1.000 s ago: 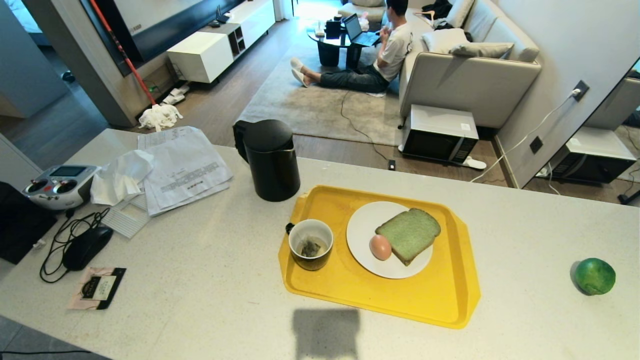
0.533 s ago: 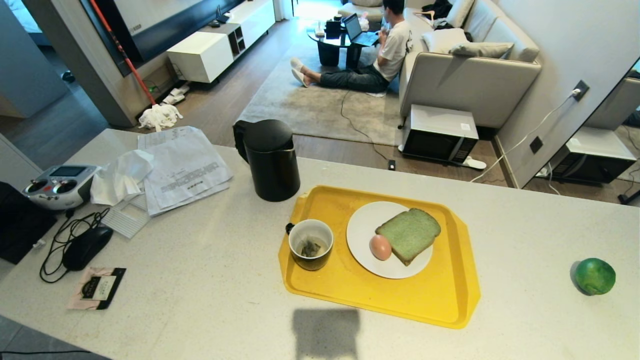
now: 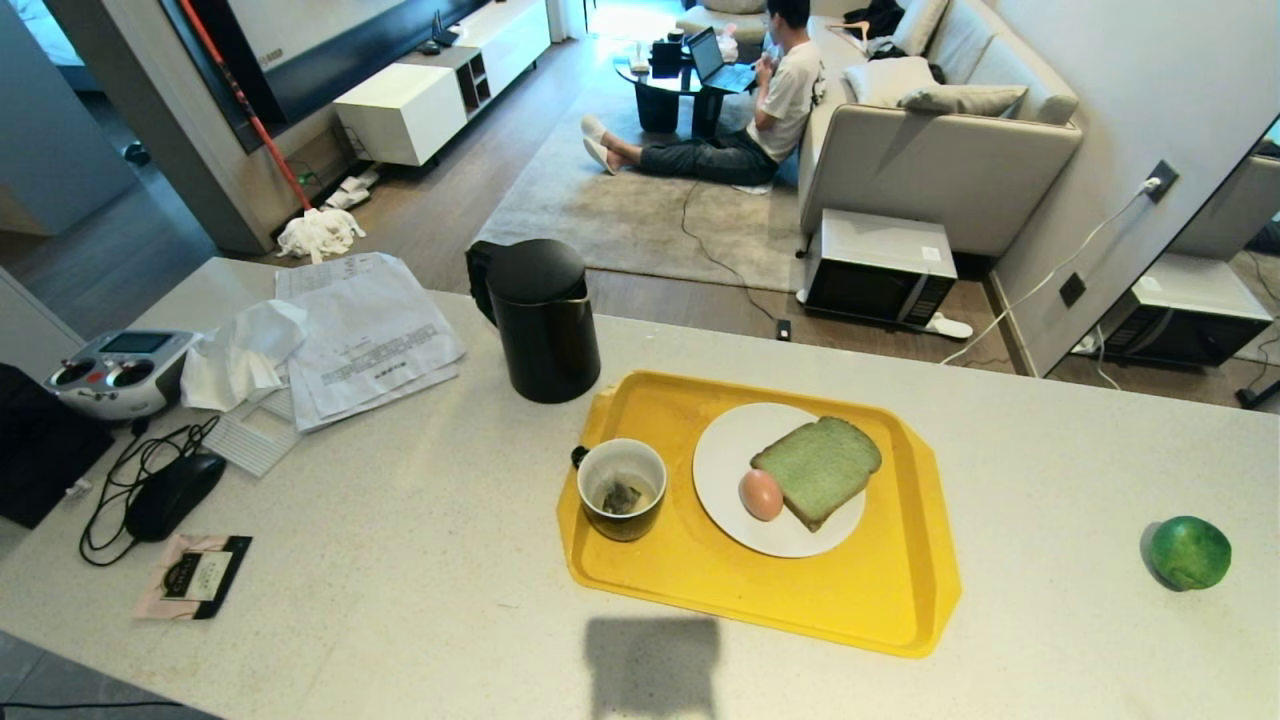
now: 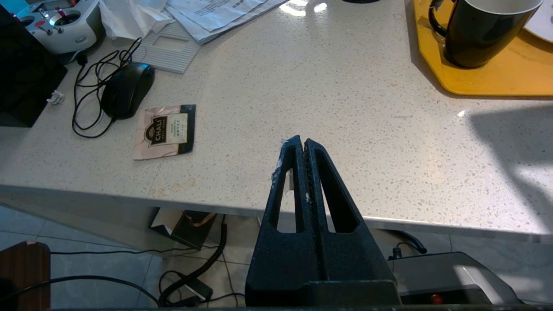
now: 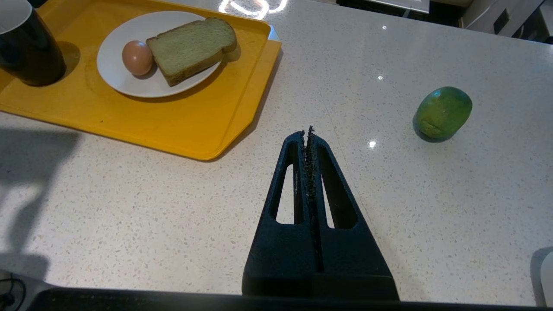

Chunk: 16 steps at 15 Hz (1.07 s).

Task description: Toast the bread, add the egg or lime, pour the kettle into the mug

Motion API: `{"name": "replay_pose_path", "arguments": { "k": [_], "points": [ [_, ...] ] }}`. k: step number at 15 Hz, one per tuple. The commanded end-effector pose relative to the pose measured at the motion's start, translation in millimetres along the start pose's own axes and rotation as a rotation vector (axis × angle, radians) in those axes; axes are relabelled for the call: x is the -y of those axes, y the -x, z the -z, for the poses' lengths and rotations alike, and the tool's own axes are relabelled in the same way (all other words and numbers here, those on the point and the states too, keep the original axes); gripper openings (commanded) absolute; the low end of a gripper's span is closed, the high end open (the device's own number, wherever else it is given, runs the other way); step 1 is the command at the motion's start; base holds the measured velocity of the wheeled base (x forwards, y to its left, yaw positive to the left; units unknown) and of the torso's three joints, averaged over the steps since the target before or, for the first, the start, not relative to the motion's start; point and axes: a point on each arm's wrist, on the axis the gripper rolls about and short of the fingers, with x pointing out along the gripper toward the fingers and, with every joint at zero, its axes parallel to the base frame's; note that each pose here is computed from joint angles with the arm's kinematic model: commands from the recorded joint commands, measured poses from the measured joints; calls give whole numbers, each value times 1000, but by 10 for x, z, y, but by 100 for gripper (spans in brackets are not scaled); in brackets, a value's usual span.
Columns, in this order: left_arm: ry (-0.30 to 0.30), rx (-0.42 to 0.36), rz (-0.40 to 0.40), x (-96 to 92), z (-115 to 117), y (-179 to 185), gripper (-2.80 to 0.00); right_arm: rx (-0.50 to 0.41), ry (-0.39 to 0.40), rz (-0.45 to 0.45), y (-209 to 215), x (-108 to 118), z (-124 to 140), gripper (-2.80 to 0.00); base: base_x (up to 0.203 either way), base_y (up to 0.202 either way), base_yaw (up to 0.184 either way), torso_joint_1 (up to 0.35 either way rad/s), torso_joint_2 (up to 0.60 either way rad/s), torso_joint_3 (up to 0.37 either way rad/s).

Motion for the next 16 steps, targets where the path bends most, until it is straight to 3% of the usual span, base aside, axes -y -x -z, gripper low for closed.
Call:
{"name": "replay_pose_path", "arguments": {
  "k": [1, 16],
  "points": [
    [0, -9, 5, 1, 2, 1, -280, -2, -1, 0, -1, 0, 4, -280, 0, 0, 0, 0, 0, 0],
    [6, 3, -1, 0, 1, -3, -280, -2, -3, 1, -1, 0, 4, -280, 0, 0, 0, 0, 0, 0]
  ]
}}
